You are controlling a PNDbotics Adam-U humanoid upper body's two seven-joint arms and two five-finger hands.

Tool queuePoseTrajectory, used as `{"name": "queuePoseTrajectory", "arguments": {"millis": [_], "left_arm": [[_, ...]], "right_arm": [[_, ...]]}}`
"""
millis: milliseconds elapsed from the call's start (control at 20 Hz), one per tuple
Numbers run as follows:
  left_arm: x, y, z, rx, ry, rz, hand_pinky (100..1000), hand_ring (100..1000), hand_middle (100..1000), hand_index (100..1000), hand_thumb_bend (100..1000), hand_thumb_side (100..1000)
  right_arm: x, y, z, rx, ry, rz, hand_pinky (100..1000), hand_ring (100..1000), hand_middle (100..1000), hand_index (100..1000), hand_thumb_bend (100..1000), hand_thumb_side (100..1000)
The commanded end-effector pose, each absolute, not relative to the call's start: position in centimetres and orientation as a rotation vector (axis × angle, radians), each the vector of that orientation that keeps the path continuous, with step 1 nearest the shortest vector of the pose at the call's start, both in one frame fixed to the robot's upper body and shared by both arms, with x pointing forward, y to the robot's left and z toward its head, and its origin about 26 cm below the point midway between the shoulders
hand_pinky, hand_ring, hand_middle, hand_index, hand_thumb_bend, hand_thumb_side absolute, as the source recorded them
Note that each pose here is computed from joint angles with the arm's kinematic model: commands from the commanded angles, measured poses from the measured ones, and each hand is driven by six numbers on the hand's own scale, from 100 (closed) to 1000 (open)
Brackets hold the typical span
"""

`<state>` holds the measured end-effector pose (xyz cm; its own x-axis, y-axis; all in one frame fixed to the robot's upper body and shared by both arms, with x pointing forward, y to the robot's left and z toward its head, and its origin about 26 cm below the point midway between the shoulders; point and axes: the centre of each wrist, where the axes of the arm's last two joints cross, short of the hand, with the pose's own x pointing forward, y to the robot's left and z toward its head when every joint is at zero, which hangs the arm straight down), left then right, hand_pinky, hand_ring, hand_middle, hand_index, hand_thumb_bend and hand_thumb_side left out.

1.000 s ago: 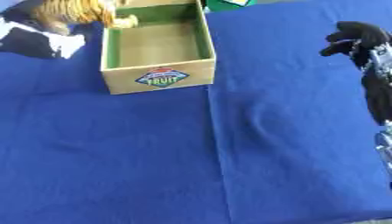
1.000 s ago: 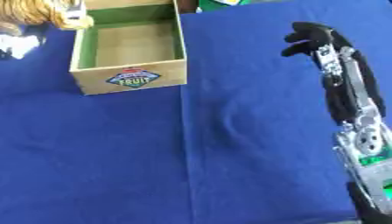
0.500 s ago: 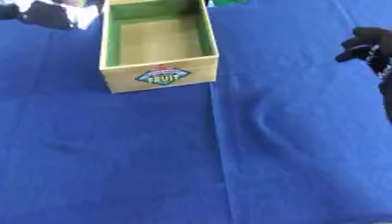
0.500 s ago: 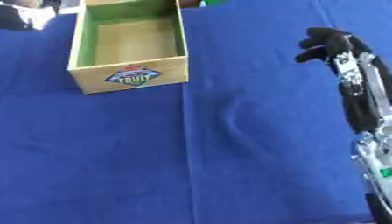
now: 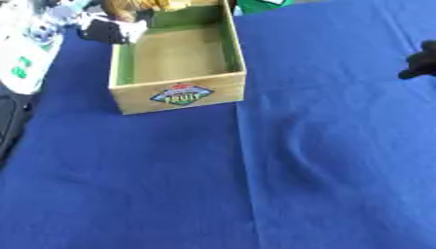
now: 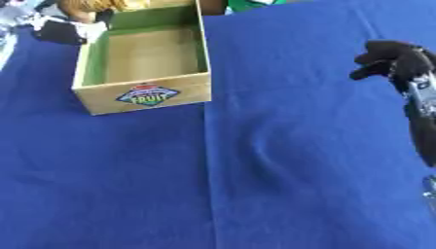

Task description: Pick up objects on the table and place them in the box.

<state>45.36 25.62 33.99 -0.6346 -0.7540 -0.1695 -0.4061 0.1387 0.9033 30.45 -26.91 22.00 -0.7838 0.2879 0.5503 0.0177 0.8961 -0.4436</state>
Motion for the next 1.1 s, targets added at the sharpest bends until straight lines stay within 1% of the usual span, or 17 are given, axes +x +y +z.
{"name": "queuePoseTrajectory", "arguments": {"millis": [50, 250, 300, 450, 550, 600, 650, 700, 750, 800, 850, 900, 1000, 1050, 1100], "left_arm": [[45.9, 26.9, 34.9, 1.181, -2.077, -1.473, 373, 462, 365, 486, 100, 230], [47.2, 28.1, 33.7, 1.201, -2.009, -1.473, 384, 479, 388, 513, 100, 257], [47.4, 28.4, 33.4, 1.208, -1.994, -1.474, 394, 491, 406, 536, 100, 273], [47.9, 28.9, 32.6, 1.229, -1.942, -1.494, 419, 511, 430, 565, 100, 282], [48.1, 29.0, 32.2, 1.24, -1.907, -1.526, 452, 543, 473, 615, 100, 316], [48.1, 29.0, 32.0, 1.242, -1.883, -1.551, 483, 585, 514, 677, 100, 349], [48.2, 28.9, 31.8, 1.244, -1.86, -1.577, 501, 618, 545, 712, 100, 371], [48.2, 28.9, 31.7, 1.246, -1.838, -1.601, 531, 666, 596, 771, 140, 419], [48.2, 28.8, 31.6, 1.246, -1.817, -1.626, 548, 693, 629, 802, 162, 443], [48.2, 28.7, 31.6, 1.248, -1.802, -1.644, 597, 750, 712, 888, 253, 537], [48.2, 28.7, 31.6, 1.252, -1.796, -1.656, 614, 766, 738, 915, 312, 594], [48.1, 28.7, 31.7, 1.256, -1.795, -1.658, 636, 787, 766, 949, 424, 713], [48.0, 28.8, 32.0, 1.269, -1.814, -1.642, 662, 822, 811, 1000, 560, 857], [47.8, 28.8, 32.2, 1.277, -1.835, -1.624, 666, 827, 817, 1000, 587, 880], [47.7, 28.8, 32.5, 1.286, -1.854, -1.607, 668, 831, 822, 1000, 634, 914]], "right_arm": [[30.2, -27.0, 23.2, -0.218, -2.457, 0.599, 834, 644, 663, 808, 100, 978], [30.2, -26.8, 23.4, -0.208, -2.463, 0.609, 835, 644, 663, 809, 100, 975], [30.2, -26.8, 23.4, -0.207, -2.462, 0.61, 835, 644, 663, 809, 100, 974], [30.2, -26.8, 23.3, -0.209, -2.461, 0.61, 836, 644, 664, 810, 100, 972], [30.2, -26.9, 23.2, -0.214, -2.459, 0.606, 836, 643, 663, 810, 100, 971], [30.2, -26.9, 23.2, -0.217, -2.458, 0.604, 836, 643, 664, 810, 100, 970], [30.2, -26.9, 23.2, -0.218, -2.457, 0.603, 836, 643, 664, 810, 100, 971], [30.2, -26.9, 23.2, -0.219, -2.456, 0.602, 836, 643, 664, 810, 100, 972], [30.2, -26.9, 23.1, -0.22, -2.455, 0.602, 836, 643, 664, 810, 100, 972], [30.2, -27.0, 23.1, -0.221, -2.454, 0.601, 836, 643, 664, 810, 100, 971], [30.2, -27.0, 23.0, -0.222, -2.453, 0.599, 836, 643, 664, 810, 100, 971], [30.2, -27.0, 23.0, -0.222, -2.452, 0.598, 836, 643, 664, 811, 100, 971], [30.1, -27.0, 22.9, -0.224, -2.447, 0.594, 836, 643, 664, 811, 100, 968], [30.1, -27.1, 22.8, -0.226, -2.444, 0.59, 836, 643, 664, 811, 100, 967], [30.1, -27.1, 22.7, -0.227, -2.442, 0.587, 836, 643, 664, 811, 100, 966]]}}
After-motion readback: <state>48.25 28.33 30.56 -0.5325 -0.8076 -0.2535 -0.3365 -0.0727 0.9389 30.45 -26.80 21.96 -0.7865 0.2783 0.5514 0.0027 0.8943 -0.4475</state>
